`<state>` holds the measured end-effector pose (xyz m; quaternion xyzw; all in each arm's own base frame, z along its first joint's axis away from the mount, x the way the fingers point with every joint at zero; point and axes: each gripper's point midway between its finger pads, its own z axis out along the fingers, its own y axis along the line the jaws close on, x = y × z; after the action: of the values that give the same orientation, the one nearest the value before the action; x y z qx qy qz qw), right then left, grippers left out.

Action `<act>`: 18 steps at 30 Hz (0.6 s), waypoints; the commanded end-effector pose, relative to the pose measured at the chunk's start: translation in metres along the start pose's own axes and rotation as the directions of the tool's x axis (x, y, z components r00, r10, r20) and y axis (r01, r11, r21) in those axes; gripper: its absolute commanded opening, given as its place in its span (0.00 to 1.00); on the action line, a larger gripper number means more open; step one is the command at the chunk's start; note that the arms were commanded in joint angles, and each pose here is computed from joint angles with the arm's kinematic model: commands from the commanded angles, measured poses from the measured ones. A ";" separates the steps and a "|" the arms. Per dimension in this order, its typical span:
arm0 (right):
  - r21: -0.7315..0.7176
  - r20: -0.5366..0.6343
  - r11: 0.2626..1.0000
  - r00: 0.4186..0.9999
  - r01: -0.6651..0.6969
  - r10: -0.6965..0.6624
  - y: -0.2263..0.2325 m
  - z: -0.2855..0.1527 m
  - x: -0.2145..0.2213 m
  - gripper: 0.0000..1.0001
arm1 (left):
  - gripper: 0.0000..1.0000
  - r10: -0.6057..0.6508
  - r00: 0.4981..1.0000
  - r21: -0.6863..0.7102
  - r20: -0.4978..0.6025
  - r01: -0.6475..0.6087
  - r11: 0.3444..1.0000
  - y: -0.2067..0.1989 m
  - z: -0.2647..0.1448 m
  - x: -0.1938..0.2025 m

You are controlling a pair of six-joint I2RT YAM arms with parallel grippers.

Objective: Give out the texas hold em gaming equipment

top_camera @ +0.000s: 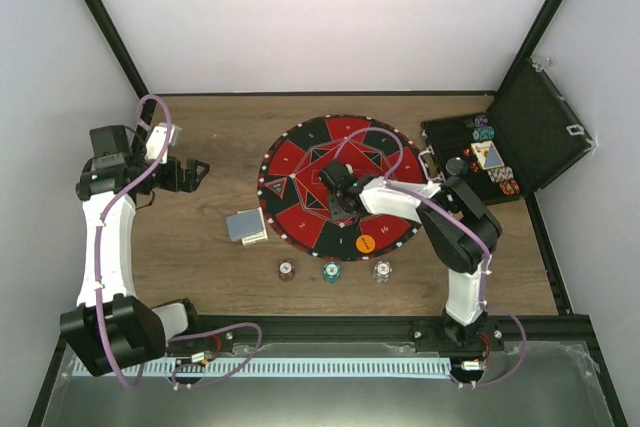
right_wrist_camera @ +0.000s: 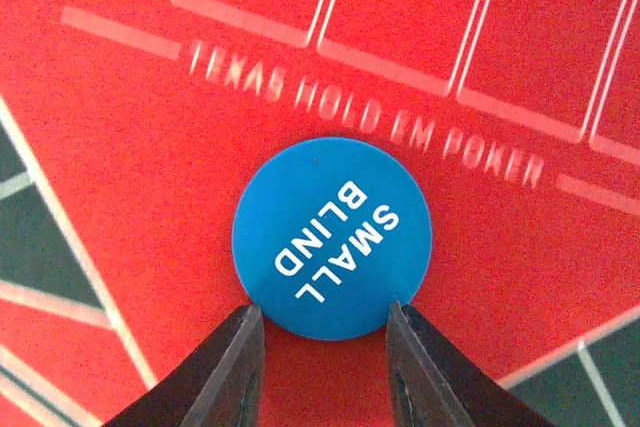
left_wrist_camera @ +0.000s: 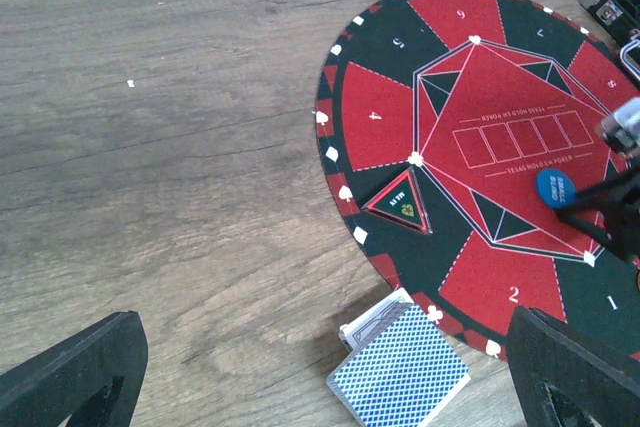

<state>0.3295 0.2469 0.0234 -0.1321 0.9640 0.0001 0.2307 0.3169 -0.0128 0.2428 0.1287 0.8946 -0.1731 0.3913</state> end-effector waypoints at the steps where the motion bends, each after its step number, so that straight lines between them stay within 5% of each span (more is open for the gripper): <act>1: 0.068 0.017 0.998 1.000 -0.019 0.018 -0.026 0.027 -0.030 0.35 | 1.00 -0.005 1.000 -0.006 0.011 0.005 1.000 0.001 -0.005 -0.008; 18: 0.057 0.058 0.998 0.998 -0.034 0.031 -0.045 0.131 -0.148 0.34 | 1.00 -0.012 0.999 0.011 -0.039 0.013 1.000 0.005 0.004 0.001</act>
<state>0.5211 0.2655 0.0293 -0.0906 0.9446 0.0113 0.3152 0.3204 -0.0113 0.2328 0.1234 0.9029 -0.1799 0.3702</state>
